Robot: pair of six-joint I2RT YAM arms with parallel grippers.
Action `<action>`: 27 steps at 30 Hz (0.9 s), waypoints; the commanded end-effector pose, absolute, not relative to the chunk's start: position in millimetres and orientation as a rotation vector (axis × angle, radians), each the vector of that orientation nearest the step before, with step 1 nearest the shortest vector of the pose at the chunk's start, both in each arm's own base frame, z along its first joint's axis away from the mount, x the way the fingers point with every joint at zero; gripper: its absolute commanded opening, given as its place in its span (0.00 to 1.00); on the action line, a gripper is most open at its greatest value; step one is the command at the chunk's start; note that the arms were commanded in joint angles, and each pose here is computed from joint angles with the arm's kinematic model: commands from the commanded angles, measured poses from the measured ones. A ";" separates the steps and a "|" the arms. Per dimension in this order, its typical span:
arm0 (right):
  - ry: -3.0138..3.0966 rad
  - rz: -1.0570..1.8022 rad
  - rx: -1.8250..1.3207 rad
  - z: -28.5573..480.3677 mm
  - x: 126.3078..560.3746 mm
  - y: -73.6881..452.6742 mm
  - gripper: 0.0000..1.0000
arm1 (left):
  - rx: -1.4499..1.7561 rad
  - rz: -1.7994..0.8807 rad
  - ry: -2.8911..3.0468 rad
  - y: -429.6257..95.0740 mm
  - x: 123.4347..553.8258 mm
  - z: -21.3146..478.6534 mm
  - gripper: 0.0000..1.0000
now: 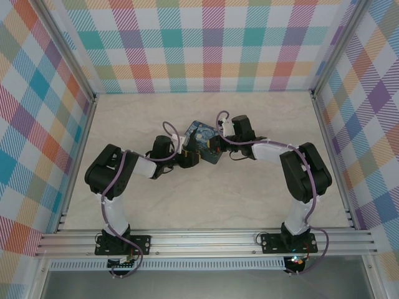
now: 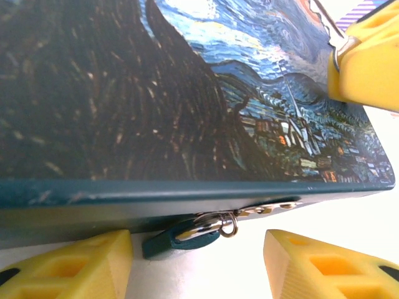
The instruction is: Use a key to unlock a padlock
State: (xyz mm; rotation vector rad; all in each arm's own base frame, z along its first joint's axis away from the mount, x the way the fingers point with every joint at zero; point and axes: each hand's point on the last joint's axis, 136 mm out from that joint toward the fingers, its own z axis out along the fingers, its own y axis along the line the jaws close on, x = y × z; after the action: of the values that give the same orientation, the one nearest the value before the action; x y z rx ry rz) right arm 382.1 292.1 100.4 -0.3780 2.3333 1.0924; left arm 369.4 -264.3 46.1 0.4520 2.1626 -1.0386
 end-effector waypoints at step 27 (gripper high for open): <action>2.432 1.062 -0.340 74.8 374.8 285.8 0.00 | 0.518 -0.872 2.241 -286.8 374.5 9.0 0.49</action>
State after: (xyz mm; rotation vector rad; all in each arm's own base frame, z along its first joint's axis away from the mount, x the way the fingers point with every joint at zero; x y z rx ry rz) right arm 383.8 290.9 99.9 -0.3715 2.3327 1.0793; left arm 387.0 -278.5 37.4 0.5375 2.1348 -0.8436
